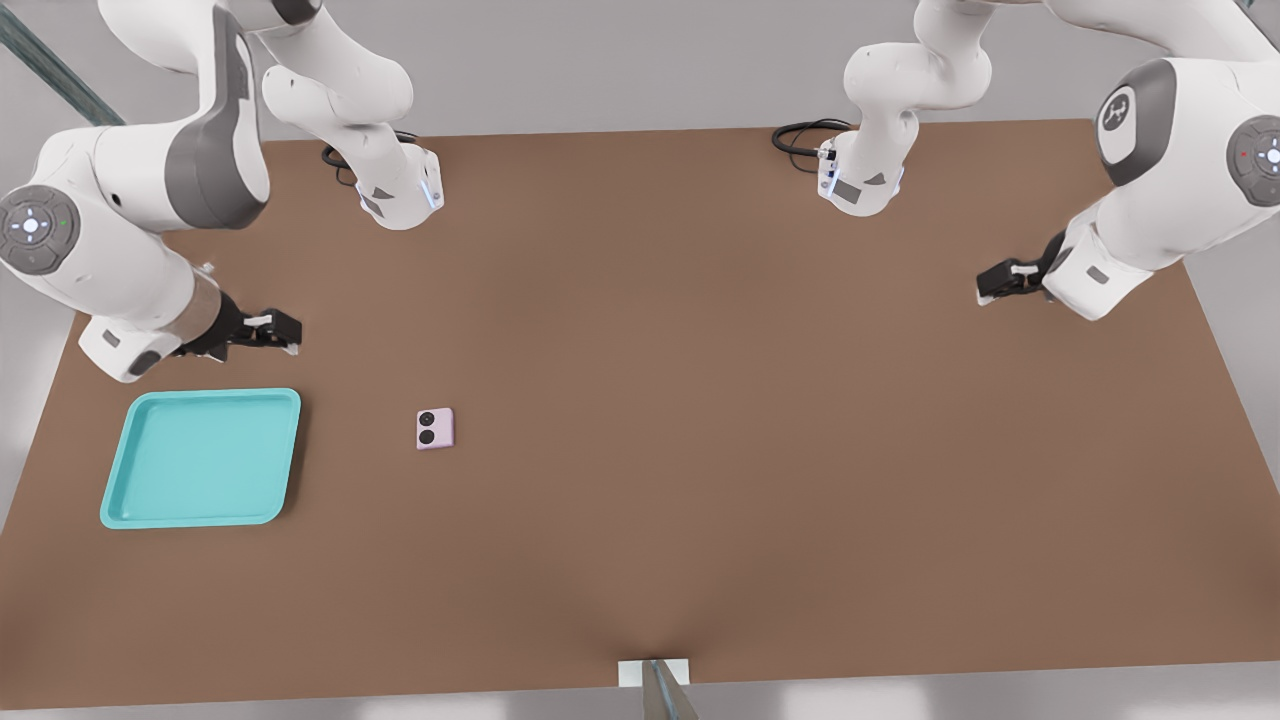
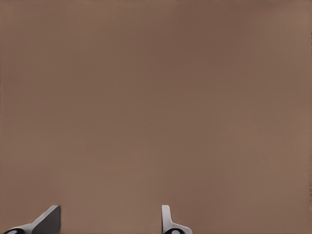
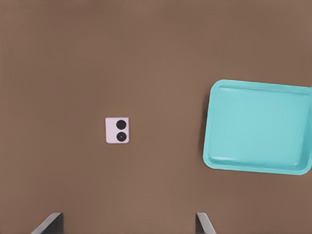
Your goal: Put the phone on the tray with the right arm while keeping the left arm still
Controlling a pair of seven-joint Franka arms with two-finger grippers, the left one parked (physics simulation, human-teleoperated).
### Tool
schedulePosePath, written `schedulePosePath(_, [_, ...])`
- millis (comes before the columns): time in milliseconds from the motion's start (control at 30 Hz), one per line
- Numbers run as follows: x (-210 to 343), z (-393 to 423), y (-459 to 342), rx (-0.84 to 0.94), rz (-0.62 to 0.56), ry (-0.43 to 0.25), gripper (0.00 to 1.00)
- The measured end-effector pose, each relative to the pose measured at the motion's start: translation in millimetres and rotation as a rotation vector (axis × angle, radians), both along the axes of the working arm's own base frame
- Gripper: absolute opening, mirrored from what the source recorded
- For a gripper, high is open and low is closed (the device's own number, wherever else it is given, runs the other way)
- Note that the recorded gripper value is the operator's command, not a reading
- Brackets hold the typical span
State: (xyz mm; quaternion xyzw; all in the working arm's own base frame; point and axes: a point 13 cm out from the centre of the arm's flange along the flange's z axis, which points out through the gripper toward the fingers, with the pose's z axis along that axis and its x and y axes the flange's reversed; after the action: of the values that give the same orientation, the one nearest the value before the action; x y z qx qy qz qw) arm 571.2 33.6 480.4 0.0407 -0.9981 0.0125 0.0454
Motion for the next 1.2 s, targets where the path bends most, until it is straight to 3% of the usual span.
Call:
schedulePosePath(100, [13, -7, -10, 0.003, -0.017, -0.026, 1.0])
schedulePosePath(333, [37, -131, 77, 0.022, 0.114, 0.077, 1.0])
schedulePosePath(500, [13, -226, 102, 0.022, 0.107, 0.153, 1.0])
schedulePosePath(900, [-14, -373, 120, 0.053, -0.058, 0.173, 1.0])
schedulePosePath(1200, [-10, -424, 97, 0.058, -0.165, 0.167, 1.0])
